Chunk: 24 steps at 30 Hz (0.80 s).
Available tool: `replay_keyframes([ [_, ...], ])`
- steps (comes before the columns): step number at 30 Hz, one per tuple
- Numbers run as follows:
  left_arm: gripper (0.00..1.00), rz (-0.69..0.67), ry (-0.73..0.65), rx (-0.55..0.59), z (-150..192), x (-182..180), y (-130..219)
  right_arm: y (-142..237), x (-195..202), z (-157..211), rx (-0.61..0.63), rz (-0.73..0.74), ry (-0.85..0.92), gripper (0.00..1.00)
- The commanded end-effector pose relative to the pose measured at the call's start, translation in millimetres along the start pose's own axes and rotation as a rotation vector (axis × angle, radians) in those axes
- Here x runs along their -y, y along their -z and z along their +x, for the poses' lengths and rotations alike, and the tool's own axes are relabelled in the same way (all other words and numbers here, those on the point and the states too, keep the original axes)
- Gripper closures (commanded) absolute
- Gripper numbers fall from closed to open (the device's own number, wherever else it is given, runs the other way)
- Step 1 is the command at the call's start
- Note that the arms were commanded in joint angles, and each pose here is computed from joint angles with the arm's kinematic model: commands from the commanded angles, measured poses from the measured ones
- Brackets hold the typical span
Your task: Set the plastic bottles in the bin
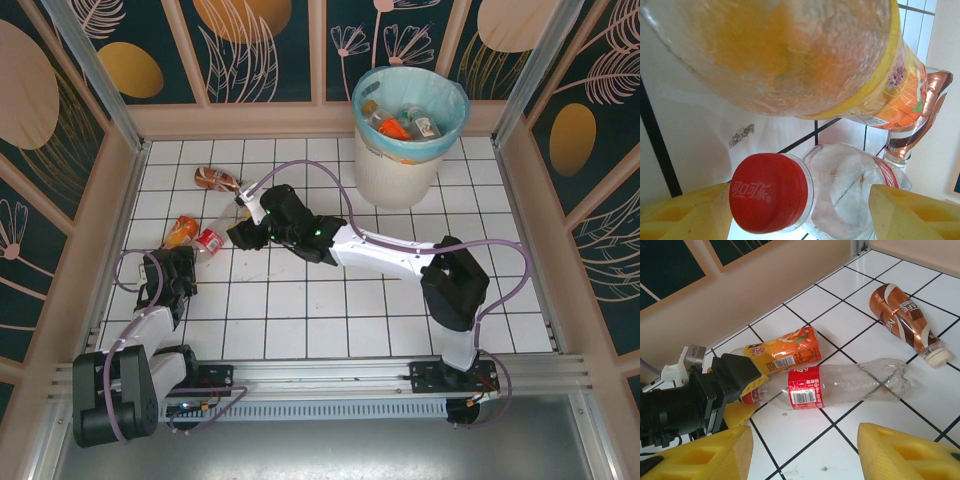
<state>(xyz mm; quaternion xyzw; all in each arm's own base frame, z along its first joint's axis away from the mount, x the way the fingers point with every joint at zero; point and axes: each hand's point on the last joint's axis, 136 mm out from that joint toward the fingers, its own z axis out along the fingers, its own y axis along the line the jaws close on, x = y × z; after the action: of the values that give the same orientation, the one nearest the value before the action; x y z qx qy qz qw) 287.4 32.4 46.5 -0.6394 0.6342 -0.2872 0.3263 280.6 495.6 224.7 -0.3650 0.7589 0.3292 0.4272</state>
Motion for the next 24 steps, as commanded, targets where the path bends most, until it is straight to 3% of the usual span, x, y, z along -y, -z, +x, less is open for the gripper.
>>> replay_keyframes([
  [1,0.3,0.023,0.034,0.032,-6.9,2.9,-0.3,4.6,-9.0,-12.5,0.023,-0.015,0.002,0.42],
  [17,0.48,0.023,0.045,0.058,-11.2,3.0,3.2,3.5,-10.7,-11.2,0.02,-0.012,-0.001,0.43],
  [24,0.36,0.015,0.046,0.079,-14.7,1.4,5.0,4.0,-11.8,-11.1,0.021,-0.012,0.001,0.43],
])
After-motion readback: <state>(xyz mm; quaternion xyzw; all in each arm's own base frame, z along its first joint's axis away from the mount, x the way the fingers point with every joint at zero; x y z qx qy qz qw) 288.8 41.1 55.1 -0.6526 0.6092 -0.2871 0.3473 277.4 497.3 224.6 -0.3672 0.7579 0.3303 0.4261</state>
